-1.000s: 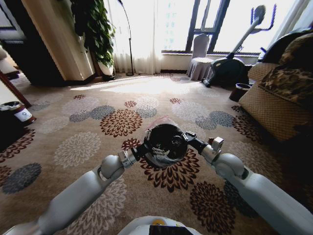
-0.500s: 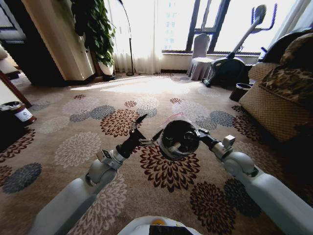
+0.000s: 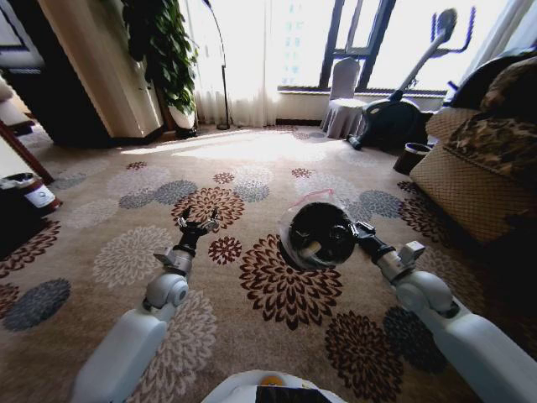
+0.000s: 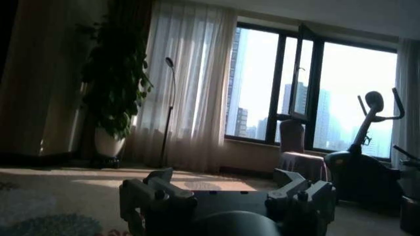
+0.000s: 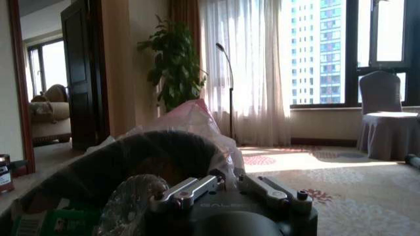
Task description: Pick up the trash from the ground and place it into the trash bin.
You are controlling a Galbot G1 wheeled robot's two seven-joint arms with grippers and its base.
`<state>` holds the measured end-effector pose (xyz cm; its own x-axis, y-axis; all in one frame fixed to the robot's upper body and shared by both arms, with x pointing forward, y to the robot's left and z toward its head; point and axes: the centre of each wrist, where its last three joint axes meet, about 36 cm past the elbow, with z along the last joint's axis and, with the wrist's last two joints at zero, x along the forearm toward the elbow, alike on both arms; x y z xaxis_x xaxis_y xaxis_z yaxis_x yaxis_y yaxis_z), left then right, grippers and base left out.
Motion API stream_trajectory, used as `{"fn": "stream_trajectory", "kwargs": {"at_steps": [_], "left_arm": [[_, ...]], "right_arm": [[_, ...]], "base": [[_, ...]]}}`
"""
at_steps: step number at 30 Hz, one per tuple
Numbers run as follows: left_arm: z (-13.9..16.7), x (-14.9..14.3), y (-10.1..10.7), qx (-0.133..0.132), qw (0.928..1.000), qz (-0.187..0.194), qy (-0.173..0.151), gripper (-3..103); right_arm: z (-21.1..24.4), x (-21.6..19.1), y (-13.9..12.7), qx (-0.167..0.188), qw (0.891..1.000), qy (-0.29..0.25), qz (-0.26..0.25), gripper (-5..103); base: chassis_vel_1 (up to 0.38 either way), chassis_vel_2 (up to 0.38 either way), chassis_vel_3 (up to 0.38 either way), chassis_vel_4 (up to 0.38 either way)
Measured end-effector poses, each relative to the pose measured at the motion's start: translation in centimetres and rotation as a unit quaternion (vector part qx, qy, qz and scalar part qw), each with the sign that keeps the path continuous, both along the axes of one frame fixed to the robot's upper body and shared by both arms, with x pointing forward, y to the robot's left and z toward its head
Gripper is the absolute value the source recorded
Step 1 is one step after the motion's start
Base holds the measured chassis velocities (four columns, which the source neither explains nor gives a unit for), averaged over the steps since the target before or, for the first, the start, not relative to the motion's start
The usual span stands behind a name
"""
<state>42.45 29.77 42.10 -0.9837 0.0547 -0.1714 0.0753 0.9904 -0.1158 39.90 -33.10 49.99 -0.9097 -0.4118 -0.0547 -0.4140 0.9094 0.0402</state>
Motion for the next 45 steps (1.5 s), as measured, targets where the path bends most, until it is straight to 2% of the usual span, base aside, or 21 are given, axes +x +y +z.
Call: {"fn": "stream_trajectory", "kwargs": {"at_steps": [3, 10, 18, 30, 40, 42, 43, 44, 45], "left_arm": [[-1.2, -0.1, 0.3, 0.001, 0.9998, 0.009, 0.018, 100], [-2.3, 0.0, 0.3, 0.000, 0.9994, 0.008, 0.034, 100], [-3.2, 0.1, -1.0, 0.002, 0.9990, -0.008, 0.044, 100], [-4.9, 0.3, -1.6, 0.004, 0.9978, -0.028, 0.059, 100], [-6.2, 0.2, -1.8, 0.007, 0.9966, -0.035, 0.074, 100], [-7.5, 0.1, -2.1, 0.006, 0.9946, -0.040, 0.095, 100], [-8.8, -0.3, -2.3, 0.003, 0.9921, -0.043, 0.118, 100], [-8.8, -0.3, -2.3, 0.003, 0.9921, -0.043, 0.118, 100], [-10.0, -0.5, -2.5, 0.003, 0.9897, -0.047, 0.135, 100]], "right_arm": [[0.3, -0.5, 0.7, 0.011, 1.000, -0.004, 0.007, 0], [-0.2, -1.6, 1.9, 0.028, 0.999, -0.005, 0.014, 0], [-0.4, -1.8, 1.3, 0.027, 1.000, -0.008, 0.003, 0], [-1.4, -1.8, 1.4, 0.028, 1.000, -0.013, -0.006, 0], [-2.0, -1.3, 1.2, 0.010, 0.999, -0.047, -0.014, 0], [-2.2, -1.2, 1.0, 0.006, 0.998, -0.054, -0.016, 0], [-2.4, -1.2, 0.9, 0.002, 0.998, -0.054, -0.017, 0], [-2.4, -1.2, 0.9, 0.002, 0.998, -0.054, -0.017, 0], [-2.5, -1.2, 0.9, 0.000, 0.998, -0.058, -0.018, 0]], "base": [[-0.133, -0.118, 0.138, 0.133], [-0.238, -0.221, 0.237, 0.238], [-0.323, -0.319, 0.311, 0.302], [-0.360, -0.360, 0.356, 0.363], [-0.263, -0.270, 0.248, 0.234], [-0.055, -0.048, 0.061, 0.044], [0.000, 0.000, 0.000, 0.000], [0.000, 0.000, 0.000, 0.000], [0.071, 0.032, -0.040, -0.041]]}}
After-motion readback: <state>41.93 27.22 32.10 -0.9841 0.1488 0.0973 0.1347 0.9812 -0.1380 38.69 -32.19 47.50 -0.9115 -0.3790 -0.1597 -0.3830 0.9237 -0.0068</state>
